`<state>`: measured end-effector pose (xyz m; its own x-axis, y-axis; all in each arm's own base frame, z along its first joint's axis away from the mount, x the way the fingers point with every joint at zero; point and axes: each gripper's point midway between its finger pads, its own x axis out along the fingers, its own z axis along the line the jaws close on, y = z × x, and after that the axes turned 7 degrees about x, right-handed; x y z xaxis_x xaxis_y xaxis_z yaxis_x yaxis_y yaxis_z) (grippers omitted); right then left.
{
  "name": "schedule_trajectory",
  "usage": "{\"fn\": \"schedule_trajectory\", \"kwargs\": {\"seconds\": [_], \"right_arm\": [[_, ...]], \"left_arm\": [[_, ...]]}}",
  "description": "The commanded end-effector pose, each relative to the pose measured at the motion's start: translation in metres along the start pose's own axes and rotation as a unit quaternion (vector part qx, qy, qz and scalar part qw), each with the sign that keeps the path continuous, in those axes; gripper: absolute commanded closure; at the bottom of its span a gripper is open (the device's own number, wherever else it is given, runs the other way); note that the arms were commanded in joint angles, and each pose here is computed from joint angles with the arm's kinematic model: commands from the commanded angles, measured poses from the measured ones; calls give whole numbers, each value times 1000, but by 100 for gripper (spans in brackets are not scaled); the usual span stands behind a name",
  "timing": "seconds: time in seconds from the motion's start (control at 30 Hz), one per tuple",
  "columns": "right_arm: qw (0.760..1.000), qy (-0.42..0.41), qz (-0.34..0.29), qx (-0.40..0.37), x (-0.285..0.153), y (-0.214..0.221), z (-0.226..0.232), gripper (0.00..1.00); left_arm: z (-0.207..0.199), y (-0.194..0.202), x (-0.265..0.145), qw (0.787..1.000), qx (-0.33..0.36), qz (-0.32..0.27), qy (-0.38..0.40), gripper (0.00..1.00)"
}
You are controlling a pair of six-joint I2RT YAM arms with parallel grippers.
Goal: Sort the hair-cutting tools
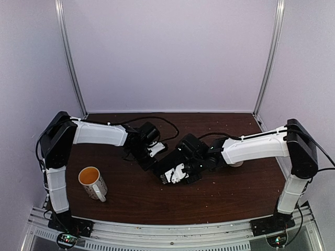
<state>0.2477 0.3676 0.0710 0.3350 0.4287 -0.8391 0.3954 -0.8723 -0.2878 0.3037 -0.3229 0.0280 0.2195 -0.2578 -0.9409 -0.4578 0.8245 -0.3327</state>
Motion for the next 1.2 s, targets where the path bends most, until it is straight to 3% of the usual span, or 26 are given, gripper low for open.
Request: {"fn": "schedule_trajectory", "kwargs": {"seconds": [0.0,0.27,0.47,0.63,0.9,1.17], "right_arm": [[999,38,0,-33,13,-12,-21,48],[998,17,29,-60,43,-1,-10,45],[996,-36,67,-37,59,9,2,57],[993,-68,99,17,71,18,10,74],[990,-58,91,90,72,19,1,78],[972,-29,48,230,74,-2,-21,79]], "left_arm": [[2,-21,1,999,16,-28,9,100],[-1,-25,2,999,19,-33,21,100],[-4,-23,-3,999,16,-37,25,100],[-10,1,-9,999,-8,-23,29,100],[-42,37,-26,996,-38,-14,79,100],[-86,-19,-39,976,-56,-106,181,100]]}}
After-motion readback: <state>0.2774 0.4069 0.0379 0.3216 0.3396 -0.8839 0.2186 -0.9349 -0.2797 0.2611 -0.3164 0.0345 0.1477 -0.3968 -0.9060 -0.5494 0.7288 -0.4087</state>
